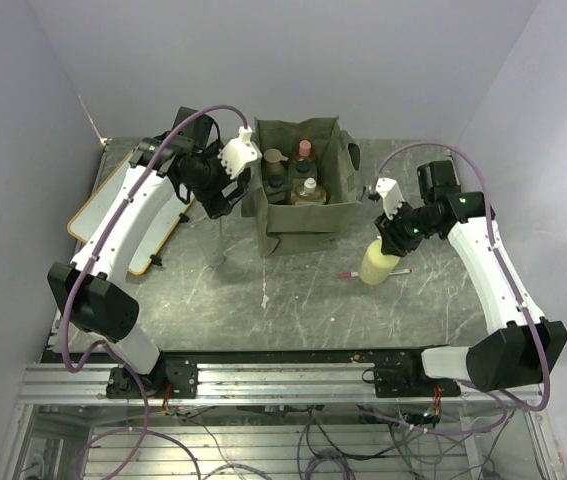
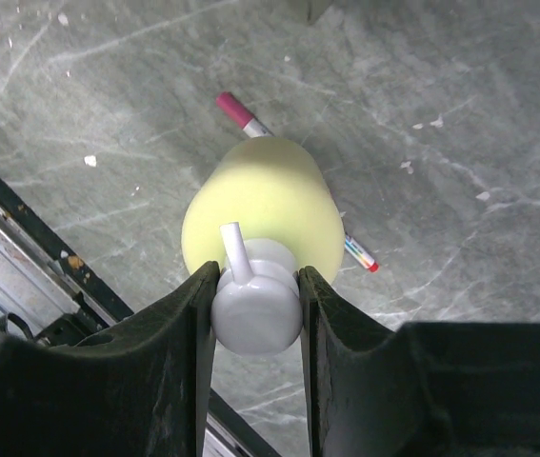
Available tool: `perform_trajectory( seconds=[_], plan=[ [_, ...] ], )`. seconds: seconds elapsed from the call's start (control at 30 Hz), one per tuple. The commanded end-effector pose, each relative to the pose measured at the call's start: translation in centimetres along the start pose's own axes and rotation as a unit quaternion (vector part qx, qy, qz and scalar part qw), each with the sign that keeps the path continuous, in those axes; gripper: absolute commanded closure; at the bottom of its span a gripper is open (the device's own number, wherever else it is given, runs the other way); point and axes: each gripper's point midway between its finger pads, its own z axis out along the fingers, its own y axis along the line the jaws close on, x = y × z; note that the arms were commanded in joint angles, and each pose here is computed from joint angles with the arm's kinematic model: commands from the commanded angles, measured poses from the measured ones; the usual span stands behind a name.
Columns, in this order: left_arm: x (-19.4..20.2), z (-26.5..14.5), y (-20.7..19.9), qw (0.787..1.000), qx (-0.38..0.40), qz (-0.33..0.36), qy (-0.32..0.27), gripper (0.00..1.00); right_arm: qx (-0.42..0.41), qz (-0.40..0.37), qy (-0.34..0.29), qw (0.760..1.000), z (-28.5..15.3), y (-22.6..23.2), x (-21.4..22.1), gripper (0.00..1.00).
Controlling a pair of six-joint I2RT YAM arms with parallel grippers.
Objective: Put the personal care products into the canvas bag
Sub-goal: Pick up the care product from the center of the board.
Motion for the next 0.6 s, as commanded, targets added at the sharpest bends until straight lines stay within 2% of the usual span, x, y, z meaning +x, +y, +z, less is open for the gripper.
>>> perform_trajectory(
  seconds=[0.0,0.57],
  plan=[
    [-2.3,-1.4,0.6,0.999,-0.020,0.005,-0.037,0.05,0.044,0.001,-0.077,0.996,-2.1,-1.9,-4.9,1.00],
    [-4.0,-3.3,1.6,0.996,-0.054,-0.009,-0.066,0.02,0.094,0.039,-0.100,0.990,-2.1,-4.8,-6.8,1.00]
  ],
)
